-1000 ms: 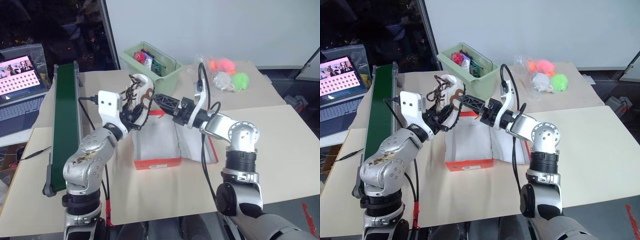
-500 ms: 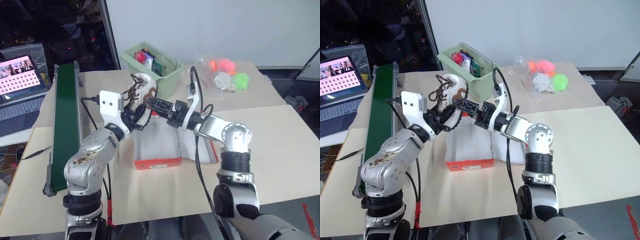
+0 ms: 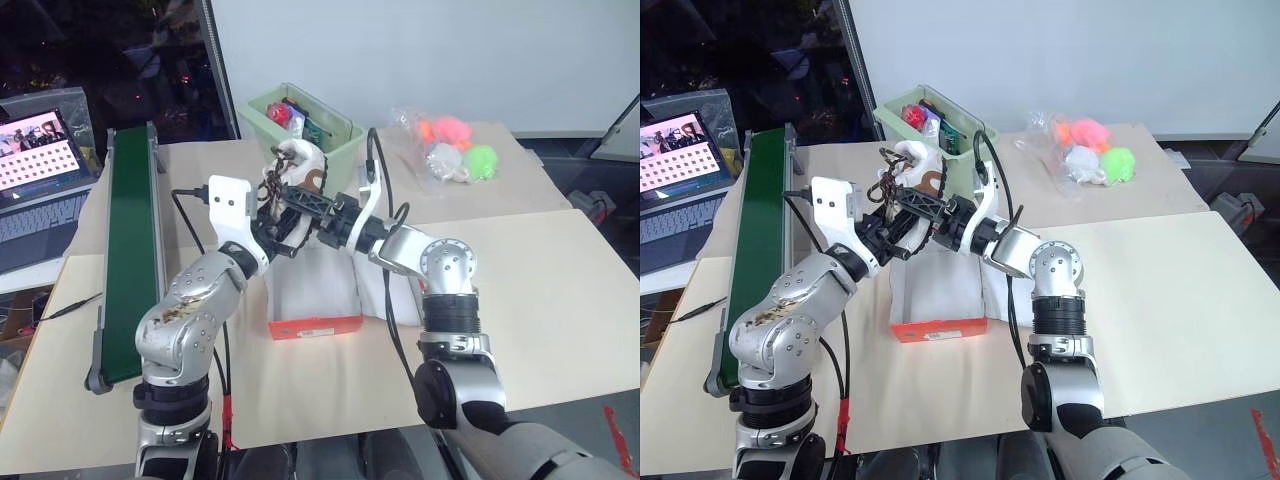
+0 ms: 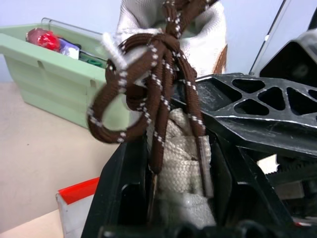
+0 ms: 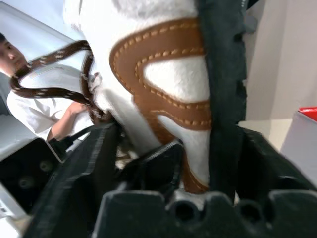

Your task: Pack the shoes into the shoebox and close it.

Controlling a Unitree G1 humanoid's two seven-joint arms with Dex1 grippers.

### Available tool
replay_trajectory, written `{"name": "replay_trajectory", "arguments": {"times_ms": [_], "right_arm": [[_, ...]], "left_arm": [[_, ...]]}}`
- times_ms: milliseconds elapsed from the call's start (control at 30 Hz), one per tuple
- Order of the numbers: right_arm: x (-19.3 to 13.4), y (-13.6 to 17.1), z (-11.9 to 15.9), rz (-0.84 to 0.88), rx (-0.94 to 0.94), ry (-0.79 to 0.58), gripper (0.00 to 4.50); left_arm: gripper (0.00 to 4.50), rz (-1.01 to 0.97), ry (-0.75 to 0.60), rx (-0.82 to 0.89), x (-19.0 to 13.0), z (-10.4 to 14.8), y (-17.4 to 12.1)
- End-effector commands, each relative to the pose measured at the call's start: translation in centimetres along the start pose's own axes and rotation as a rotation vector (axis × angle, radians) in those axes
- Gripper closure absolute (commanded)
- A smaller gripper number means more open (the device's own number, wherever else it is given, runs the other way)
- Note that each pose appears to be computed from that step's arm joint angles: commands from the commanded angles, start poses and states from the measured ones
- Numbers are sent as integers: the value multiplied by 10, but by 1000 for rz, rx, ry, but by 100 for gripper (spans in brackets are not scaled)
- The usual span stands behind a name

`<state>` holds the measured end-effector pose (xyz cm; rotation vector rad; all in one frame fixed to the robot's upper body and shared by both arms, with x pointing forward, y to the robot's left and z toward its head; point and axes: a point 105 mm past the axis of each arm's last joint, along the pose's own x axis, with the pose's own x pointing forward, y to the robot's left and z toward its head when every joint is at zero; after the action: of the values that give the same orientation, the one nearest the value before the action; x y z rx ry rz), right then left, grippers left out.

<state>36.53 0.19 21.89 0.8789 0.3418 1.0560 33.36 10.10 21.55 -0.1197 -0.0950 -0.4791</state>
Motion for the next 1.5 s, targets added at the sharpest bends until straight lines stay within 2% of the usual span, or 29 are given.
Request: {"name": "replay_trajectory", "arguments": {"times_ms": [33,233,300,333,467,633,800,867,933,1100,1167,1300,1500], "right_arm": [[1,14,17,31,-69,-65,210],[0,18,22,23,-96,-90,220],[-2,16,27,11,-93,-123,220],[-3,16,29,5,-92,-136,220],[-7,14,37,-24,-98,-200,220],[-19,-5,57,-227,-254,-295,220],[-42,-31,94,-482,-448,-379,220],[-48,-34,98,-556,-617,-252,220],[-51,-30,92,-554,-696,-130,220],[-59,-16,63,-478,-689,231,220],[-64,-13,56,-471,-668,316,220],[-69,-9,34,-464,-510,517,220],[-65,-22,14,-495,-354,631,220]], "left_arm": [[295,-52,-71,16,0,18,-12],[295,-27,-38,35,0,11,-6],[237,-18,-61,43,-2,14,-4],[224,-25,-68,55,-2,15,-5],[97,-18,-56,123,-4,13,-4],[97,19,-100,179,-11,19,4],[97,-68,-94,293,-25,17,0],[97,-132,-51,330,-37,9,2],[97,-175,-8,361,-45,2,6],[97,-350,112,461,-66,-16,12],[97,-389,125,463,-68,-19,12],[97,-509,154,513,-72,-28,5],[97,-542,134,504,-68,-28,-1]]}}
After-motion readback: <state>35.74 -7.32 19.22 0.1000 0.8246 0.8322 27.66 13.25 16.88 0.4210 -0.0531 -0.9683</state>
